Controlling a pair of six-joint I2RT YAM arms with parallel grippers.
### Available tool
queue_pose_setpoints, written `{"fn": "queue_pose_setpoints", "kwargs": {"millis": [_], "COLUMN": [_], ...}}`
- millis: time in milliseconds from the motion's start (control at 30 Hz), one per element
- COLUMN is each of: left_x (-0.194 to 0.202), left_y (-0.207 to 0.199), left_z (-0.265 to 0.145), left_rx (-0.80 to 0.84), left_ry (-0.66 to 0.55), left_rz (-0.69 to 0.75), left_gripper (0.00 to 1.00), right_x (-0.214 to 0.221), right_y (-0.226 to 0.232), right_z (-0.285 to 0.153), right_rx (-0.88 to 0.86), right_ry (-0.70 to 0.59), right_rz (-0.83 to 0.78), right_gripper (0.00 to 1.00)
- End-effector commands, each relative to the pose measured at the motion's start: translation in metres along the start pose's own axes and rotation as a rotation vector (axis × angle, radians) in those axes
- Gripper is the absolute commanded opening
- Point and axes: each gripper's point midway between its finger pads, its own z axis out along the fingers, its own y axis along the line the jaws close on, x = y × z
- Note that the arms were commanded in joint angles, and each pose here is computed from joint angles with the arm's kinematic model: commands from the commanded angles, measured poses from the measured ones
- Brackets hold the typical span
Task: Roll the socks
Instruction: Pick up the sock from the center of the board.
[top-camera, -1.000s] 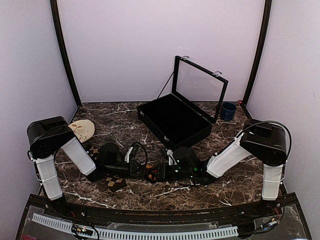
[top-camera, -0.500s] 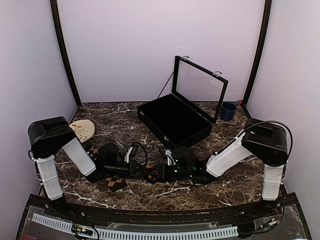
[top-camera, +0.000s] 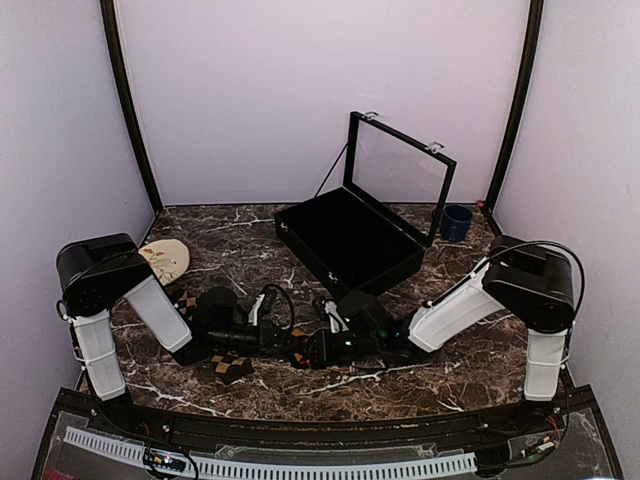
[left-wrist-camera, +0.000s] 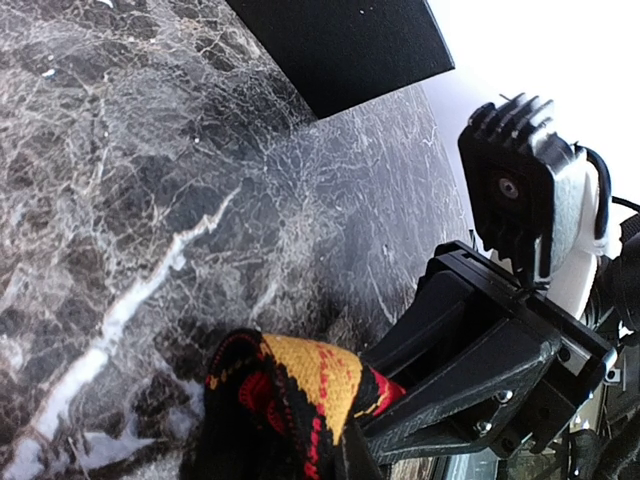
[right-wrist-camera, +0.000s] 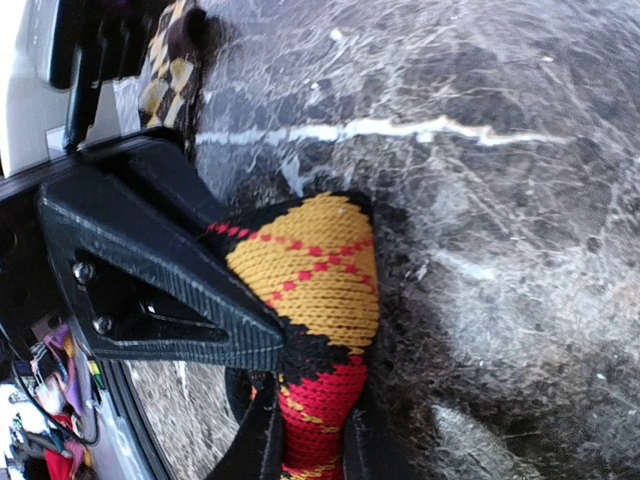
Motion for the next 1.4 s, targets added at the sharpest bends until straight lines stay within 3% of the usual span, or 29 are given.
{"fn": "queue_pose_setpoints", "kwargs": {"millis": [0,167,633,967,1367], "left_x": [0.003,-0.003,-0.032,-0.033,-0.08], "left_y": [0.029,0.028,0.015,0.024,0.01], "left_z": [0.001,-0.002,-0.045,-0.072,-0.112], "left_rx": [-0.126,-0.164,-0.377,-0.534,-0.606], "left_ry": [-0.005,-0.004,-0.053,-0.031,-0.118], "left_rz": [-0.048,-0.059,-0.065,-0.148,-0.167], "left_gripper": [0.02,0.2,0.47,0.52,0.56], "right_x": [0.075,0.072,0.044,0.024,-0.051], "right_y": [-0.028,-0.035,-0.049,-0.055,0.005], "right_z": [0.005,0.004,-0.005,-0.016,-0.03], "right_rx": [0.095,0.156,0.421,0.669,0.748], "right_ry": [0.261,0.261,0.181,0.146,0.044], "right_rz": [-0.03,-0.096,-0.367,-0.62,-0.842], "right_gripper": [0.0,0.0,0.0,0.0,0.0]}}
